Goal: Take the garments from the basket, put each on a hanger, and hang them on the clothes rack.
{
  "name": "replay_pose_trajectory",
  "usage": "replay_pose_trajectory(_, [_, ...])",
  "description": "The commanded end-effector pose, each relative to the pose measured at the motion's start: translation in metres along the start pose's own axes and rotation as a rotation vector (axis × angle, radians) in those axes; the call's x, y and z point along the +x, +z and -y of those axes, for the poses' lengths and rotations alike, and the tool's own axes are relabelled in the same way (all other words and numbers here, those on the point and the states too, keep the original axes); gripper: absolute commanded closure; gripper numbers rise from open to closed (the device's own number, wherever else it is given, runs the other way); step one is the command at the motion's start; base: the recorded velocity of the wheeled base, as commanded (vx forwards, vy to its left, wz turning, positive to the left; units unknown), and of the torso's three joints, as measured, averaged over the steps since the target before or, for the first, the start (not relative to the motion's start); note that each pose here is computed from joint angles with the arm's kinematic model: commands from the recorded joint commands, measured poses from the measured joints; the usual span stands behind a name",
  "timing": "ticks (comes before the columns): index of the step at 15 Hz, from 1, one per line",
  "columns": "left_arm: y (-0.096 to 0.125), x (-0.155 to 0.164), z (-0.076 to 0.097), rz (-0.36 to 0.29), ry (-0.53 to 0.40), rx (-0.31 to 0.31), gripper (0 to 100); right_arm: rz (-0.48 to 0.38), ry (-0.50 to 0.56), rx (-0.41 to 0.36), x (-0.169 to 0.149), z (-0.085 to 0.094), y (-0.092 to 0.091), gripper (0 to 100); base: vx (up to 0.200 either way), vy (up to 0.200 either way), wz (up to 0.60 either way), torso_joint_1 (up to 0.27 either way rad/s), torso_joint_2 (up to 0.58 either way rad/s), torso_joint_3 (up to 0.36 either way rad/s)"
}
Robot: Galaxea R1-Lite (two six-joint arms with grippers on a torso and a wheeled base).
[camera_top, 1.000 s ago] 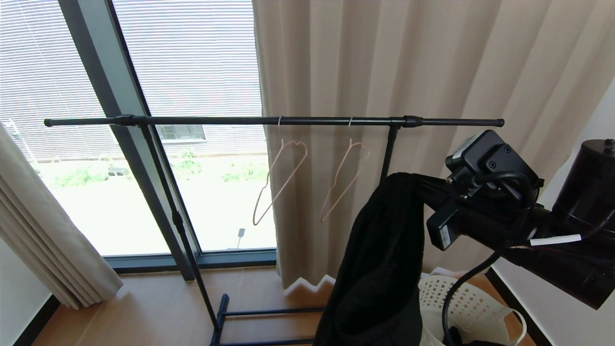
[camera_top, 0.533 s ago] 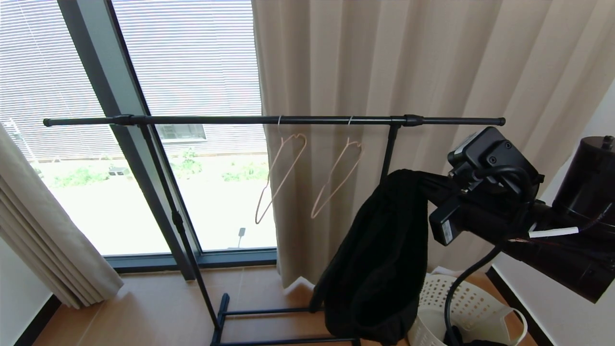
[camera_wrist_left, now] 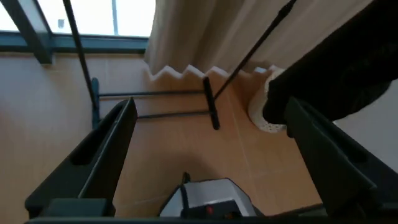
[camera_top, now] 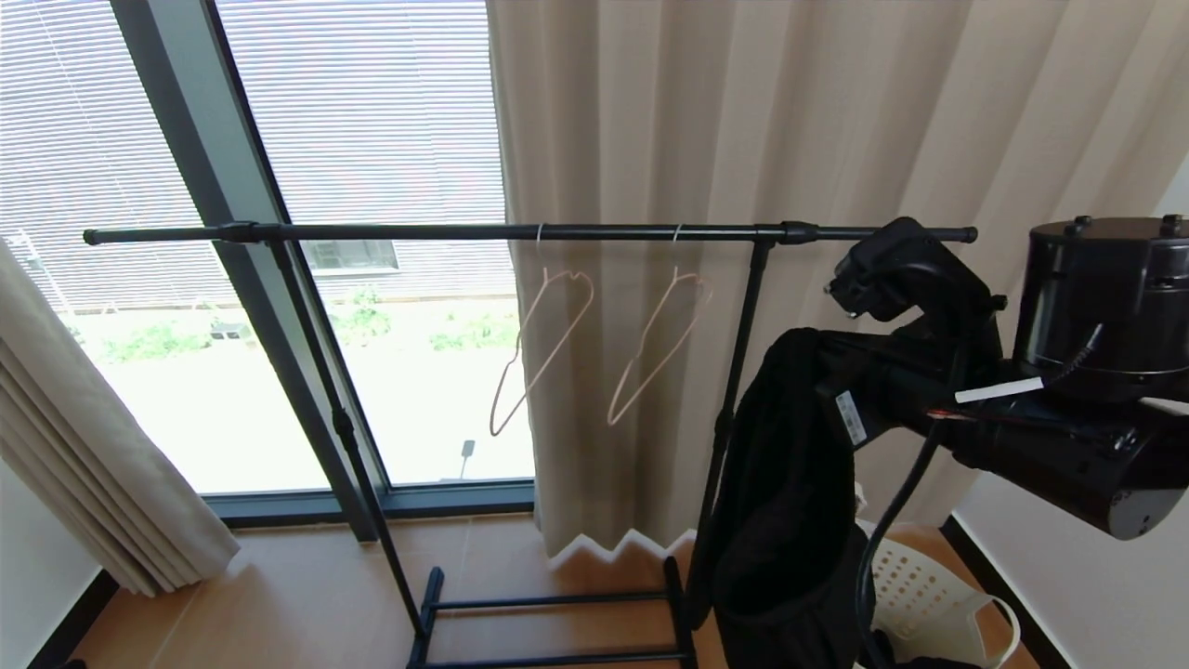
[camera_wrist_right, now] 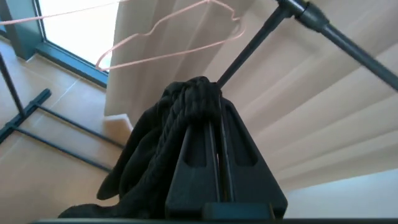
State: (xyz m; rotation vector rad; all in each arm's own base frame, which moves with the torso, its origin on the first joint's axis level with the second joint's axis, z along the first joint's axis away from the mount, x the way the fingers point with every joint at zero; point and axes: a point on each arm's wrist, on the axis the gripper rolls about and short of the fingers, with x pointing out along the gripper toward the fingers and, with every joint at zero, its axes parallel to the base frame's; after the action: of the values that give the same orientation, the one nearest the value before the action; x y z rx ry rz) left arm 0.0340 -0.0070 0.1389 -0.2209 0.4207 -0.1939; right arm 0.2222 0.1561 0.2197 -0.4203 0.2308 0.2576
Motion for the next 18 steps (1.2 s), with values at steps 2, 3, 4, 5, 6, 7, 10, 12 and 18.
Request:
replay_pose_trajectory(2, [0.054,0.075,0.067,-0.386,-0.283,-0.067,0,-0.185,0.028,0.206,0.034,-0.011,0.023,100,0.0,0.0,0.0,0.0,0.0,0.0])
replay_pose_trajectory(3, [0.059,0.088,0.082,-0.427,-0.302,-0.065,0,-0.226,0.028,0.257,0.043,-0.014,0.025,100,0.0,0.0,0.0,0.0,0.0,0.0])
replay_pose_trajectory(4, [0.062,0.102,0.096,-0.457,-0.311,-0.048,0,-0.238,0.026,0.294,0.049,-0.016,0.028,100,0.0,0.0,0.0,0.0,0.0,0.0])
replay_pose_trajectory(5, [0.066,0.116,0.107,-0.476,-0.316,-0.04,0,-0.237,0.025,0.315,0.056,-0.019,0.029,100,0.0,0.0,0.0,0.0,0.0,0.0])
replay_pose_trajectory(6, [0.067,0.127,0.113,-0.493,-0.315,-0.033,0,-0.232,0.032,0.325,0.058,-0.023,0.031,100,0.0,0.0,0.0,0.0,0.0,0.0])
replay_pose_trajectory(7, [0.067,0.143,0.122,-0.513,-0.31,-0.027,0,-0.222,0.052,0.342,0.058,-0.032,0.035,100,0.0,0.0,0.0,0.0,0.0,0.0])
replay_pose_trajectory(10, [0.06,0.17,0.133,-0.517,-0.322,-0.026,0,-0.21,0.081,0.388,0.059,-0.047,0.042,100,0.0,0.0,0.0,0.0,0.0,0.0])
replay_pose_trajectory(12, [0.045,0.188,0.136,-0.53,-0.317,-0.025,0,-0.197,0.099,0.401,0.054,-0.052,0.045,100,0.0,0.0,0.0,0.0,0.0,0.0])
replay_pose_trajectory(18, [0.036,0.194,0.137,-0.556,-0.306,-0.046,0,-0.167,0.12,0.457,0.041,-0.053,0.054,100,0.0,0.0,0.0,0.0,0.0,0.0])
